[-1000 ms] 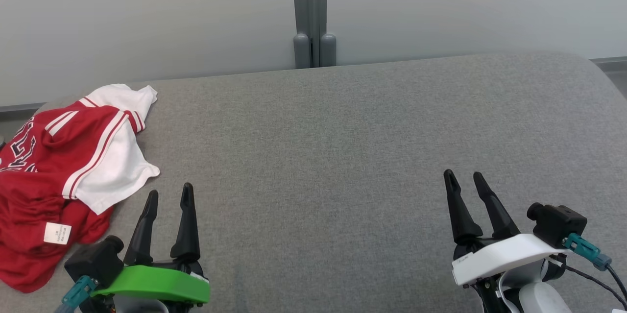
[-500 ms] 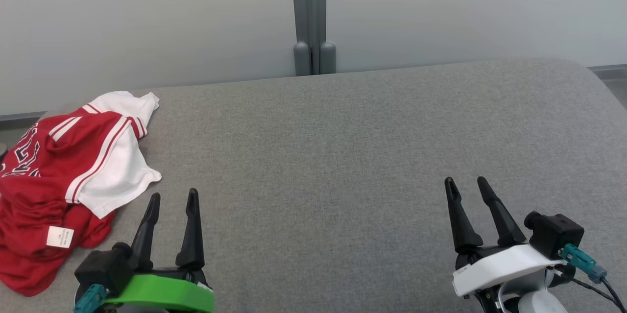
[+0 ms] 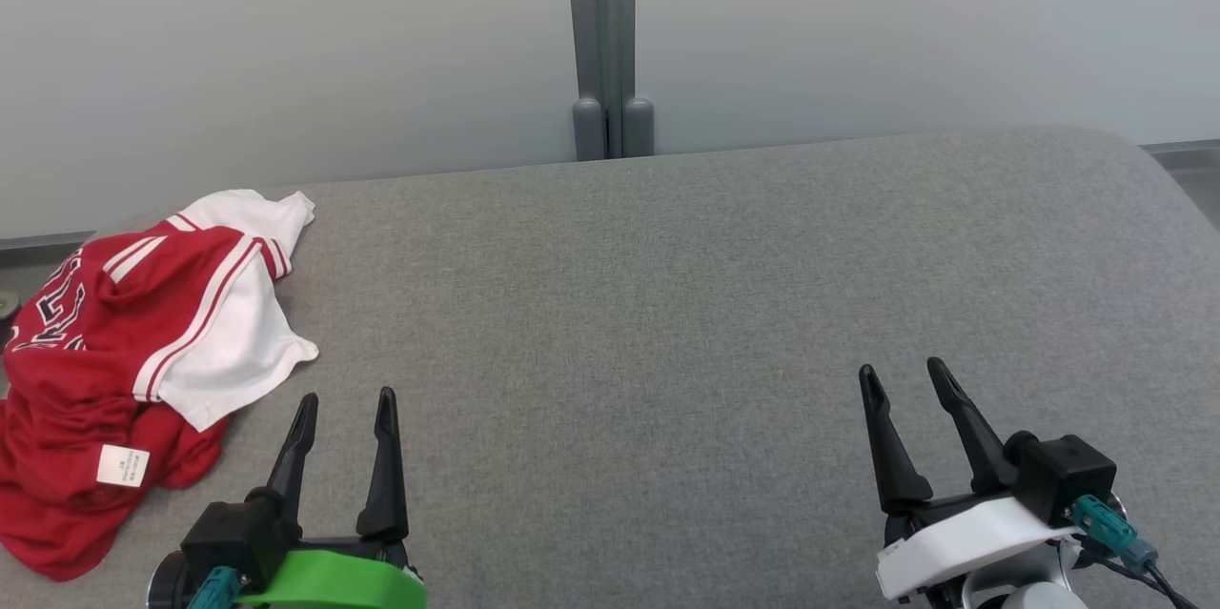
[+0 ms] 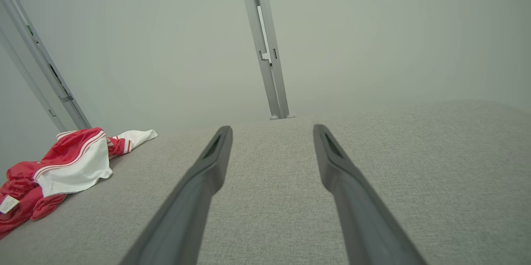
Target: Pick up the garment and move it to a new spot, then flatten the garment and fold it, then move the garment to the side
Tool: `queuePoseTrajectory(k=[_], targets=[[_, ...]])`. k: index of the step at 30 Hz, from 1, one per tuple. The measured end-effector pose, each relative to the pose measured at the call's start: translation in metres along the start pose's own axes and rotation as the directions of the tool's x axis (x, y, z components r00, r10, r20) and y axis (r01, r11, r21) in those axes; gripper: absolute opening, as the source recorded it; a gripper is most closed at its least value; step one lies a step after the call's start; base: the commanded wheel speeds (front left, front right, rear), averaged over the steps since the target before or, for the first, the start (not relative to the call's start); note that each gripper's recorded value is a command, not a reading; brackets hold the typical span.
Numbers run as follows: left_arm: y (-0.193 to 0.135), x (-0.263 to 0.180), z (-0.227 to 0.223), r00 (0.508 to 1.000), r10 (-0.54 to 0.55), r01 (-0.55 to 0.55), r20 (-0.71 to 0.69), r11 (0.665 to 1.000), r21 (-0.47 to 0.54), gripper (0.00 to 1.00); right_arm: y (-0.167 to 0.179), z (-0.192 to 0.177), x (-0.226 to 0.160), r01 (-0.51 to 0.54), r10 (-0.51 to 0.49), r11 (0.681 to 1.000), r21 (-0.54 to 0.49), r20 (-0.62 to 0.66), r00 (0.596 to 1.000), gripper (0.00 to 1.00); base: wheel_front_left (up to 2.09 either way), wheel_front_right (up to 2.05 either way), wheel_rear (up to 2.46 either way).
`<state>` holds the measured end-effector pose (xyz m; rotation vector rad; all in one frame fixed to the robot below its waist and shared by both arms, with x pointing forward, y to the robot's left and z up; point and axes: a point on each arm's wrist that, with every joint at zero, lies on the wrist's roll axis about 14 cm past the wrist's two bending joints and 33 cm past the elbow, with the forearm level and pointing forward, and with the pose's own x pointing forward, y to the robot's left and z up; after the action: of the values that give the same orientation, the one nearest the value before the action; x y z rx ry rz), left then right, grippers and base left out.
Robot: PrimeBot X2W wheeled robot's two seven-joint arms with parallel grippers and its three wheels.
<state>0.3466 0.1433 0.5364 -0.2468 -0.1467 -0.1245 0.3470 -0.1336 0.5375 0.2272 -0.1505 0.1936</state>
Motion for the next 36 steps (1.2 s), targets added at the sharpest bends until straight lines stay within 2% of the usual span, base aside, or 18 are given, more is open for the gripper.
queuePoseTrajectory(k=[9, 23, 36], targets=[[0.0026, -0.0056, -0.0017, 1.000, -0.005, 0.005, -0.001, 0.996, 0.090, 1.00, 0.0068, 0.0008, -0.0012, -0.030, 0.031, 0.997, -0.073, 0.005, 1.000, 1.00, 0.00, 0.00, 0.00], [0.0009, -0.0074, 0.0020, 1.000, -0.025, 0.021, 0.019, 0.984, 0.175, 1.00, 0.0085, 0.0047, -0.0034, -0.046, 0.051, 0.983, -0.175, 0.022, 0.998, 1.00, 0.00, 0.00, 0.00], [0.0038, -0.0066, -0.0031, 1.000, -0.017, 0.016, 0.004, 0.986, 0.166, 1.00, 0.0006, 0.0050, -0.0032, -0.023, 0.027, 0.984, -0.174, 0.023, 0.999, 1.00, 0.00, 0.00, 0.00]])
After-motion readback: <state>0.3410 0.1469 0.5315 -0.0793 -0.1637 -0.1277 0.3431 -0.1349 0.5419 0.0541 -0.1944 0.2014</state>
